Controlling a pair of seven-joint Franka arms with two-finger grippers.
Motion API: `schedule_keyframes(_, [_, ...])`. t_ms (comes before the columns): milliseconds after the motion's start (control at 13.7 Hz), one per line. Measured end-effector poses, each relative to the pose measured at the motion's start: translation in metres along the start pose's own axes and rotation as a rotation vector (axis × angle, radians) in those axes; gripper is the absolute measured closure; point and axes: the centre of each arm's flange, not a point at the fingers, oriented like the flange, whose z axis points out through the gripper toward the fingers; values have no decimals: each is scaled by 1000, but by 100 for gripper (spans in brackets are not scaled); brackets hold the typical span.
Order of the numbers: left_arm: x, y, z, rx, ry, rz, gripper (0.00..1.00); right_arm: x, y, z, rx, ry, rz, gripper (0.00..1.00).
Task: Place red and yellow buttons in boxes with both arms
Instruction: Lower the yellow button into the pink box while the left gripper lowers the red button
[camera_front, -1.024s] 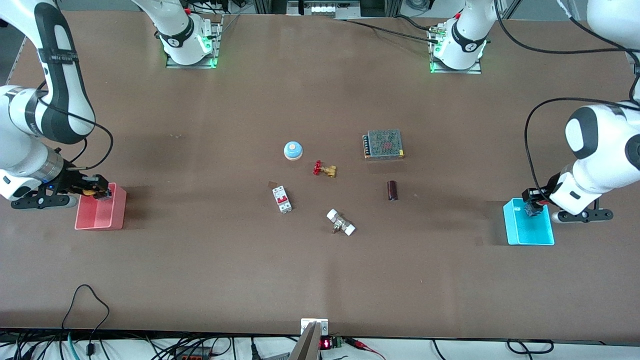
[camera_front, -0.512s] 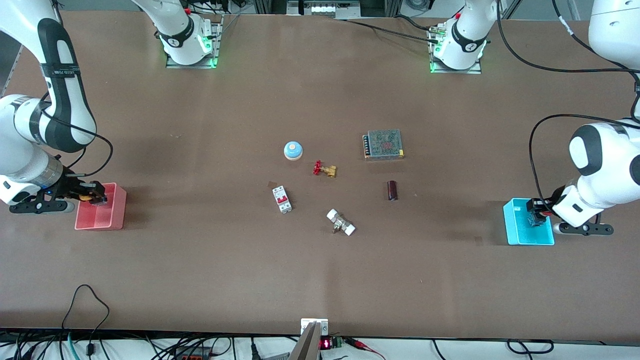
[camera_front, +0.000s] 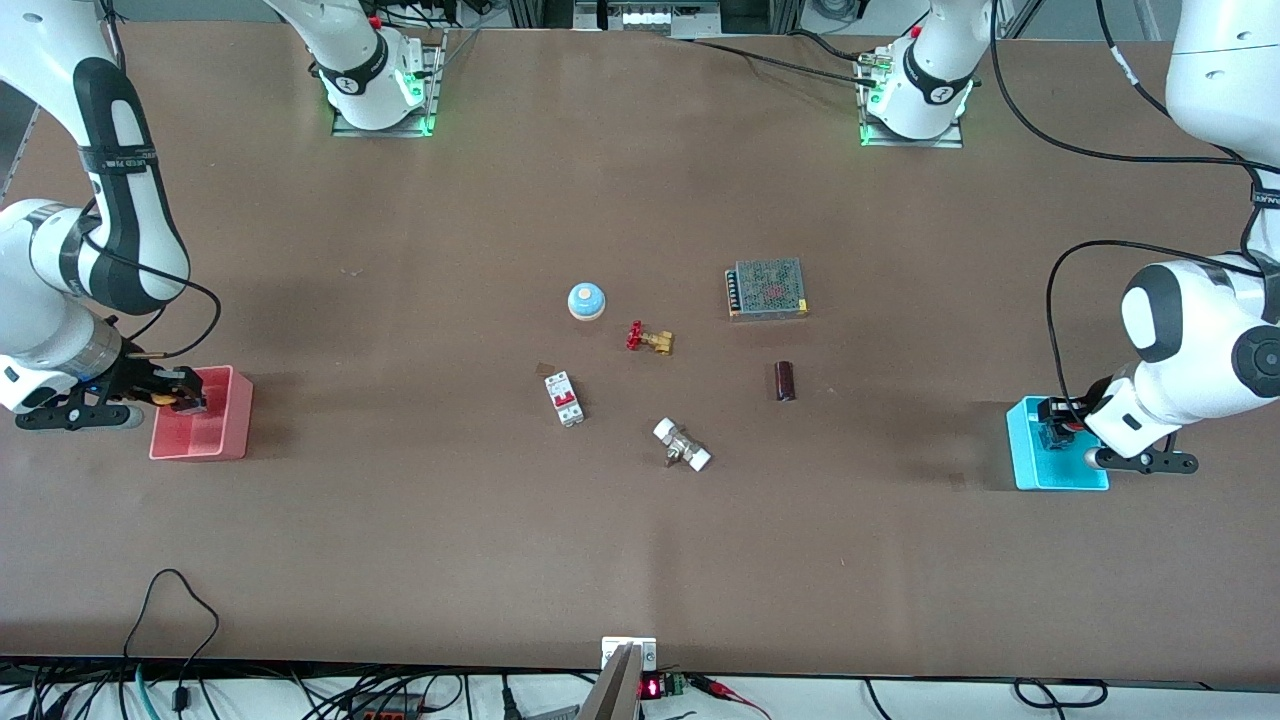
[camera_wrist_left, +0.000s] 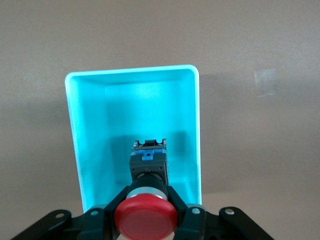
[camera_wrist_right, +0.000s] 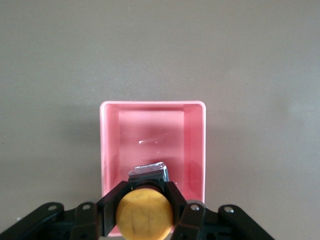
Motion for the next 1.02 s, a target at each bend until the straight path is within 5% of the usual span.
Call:
schedule_keyframes(585, [-3,-12,25,-9,-24,2,68,0,-1,23,-5,1,0,63])
schedule_keyframes(1024, [4,-13,20,-1,18,2,13,1,-2,36,-11,7,1,63])
